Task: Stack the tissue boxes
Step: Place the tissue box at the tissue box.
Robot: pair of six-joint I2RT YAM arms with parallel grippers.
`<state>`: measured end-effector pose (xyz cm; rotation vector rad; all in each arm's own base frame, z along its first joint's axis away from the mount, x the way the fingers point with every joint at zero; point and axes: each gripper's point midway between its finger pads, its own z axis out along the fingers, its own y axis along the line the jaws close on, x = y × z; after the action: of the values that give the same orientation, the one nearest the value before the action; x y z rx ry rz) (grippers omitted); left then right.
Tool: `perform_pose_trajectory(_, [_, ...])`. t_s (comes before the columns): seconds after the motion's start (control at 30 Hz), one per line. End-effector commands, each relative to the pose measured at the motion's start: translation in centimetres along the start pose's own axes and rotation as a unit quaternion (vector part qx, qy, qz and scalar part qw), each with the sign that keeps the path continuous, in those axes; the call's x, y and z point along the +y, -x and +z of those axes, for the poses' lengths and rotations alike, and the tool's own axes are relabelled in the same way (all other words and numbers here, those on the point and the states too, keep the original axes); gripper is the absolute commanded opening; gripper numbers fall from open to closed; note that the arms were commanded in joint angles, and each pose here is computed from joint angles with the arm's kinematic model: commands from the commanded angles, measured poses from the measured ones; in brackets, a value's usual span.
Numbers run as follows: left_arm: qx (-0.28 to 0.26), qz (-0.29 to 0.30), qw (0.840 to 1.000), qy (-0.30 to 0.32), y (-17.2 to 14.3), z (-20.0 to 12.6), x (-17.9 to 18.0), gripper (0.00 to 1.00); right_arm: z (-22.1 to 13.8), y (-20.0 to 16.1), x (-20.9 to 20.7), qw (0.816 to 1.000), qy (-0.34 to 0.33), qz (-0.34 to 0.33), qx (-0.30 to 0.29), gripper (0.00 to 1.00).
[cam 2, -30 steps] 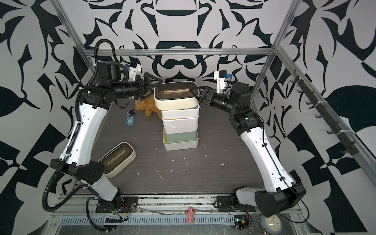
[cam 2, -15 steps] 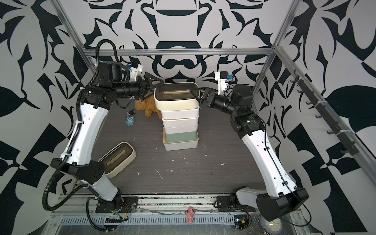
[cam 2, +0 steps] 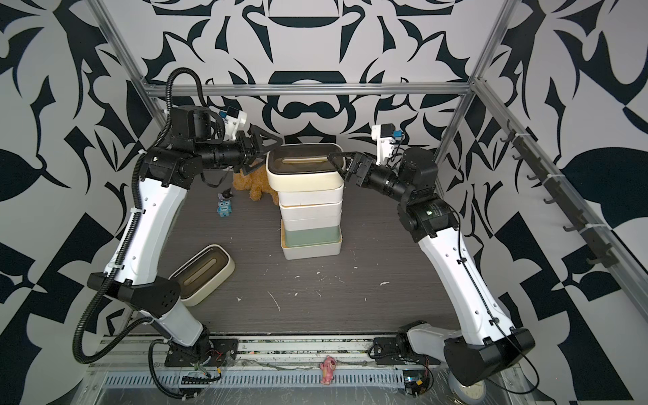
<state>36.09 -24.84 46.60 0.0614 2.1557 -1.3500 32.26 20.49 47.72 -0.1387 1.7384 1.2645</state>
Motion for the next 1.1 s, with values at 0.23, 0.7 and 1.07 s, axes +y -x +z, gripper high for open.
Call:
perform_pose_trajectory(0.23, [0.011, 0.009, 1.0, -0.017, -0.9, -0.2, -1.0, 0.99, -0.7, 1.3, 1.6, 0.999, 0.01, -0.024, -0.029, 0.99])
perform_pose_trajectory(0.7, [0.004, 0.016, 1.0, -0.024, -0.8, -0.4, -1.4, 0.99, 0.3, 1.8, 1.5, 0.999, 0.014, -0.026, -0.024, 0.99])
perform_pose_trajectory(1.07, [0.006, 0.015, 1.0, -0.025, -0.8, -0.2, -1.3, 0.99, 0.6, 2.1, 1.5, 0.999, 0.014, -0.025, -0.024, 0.99])
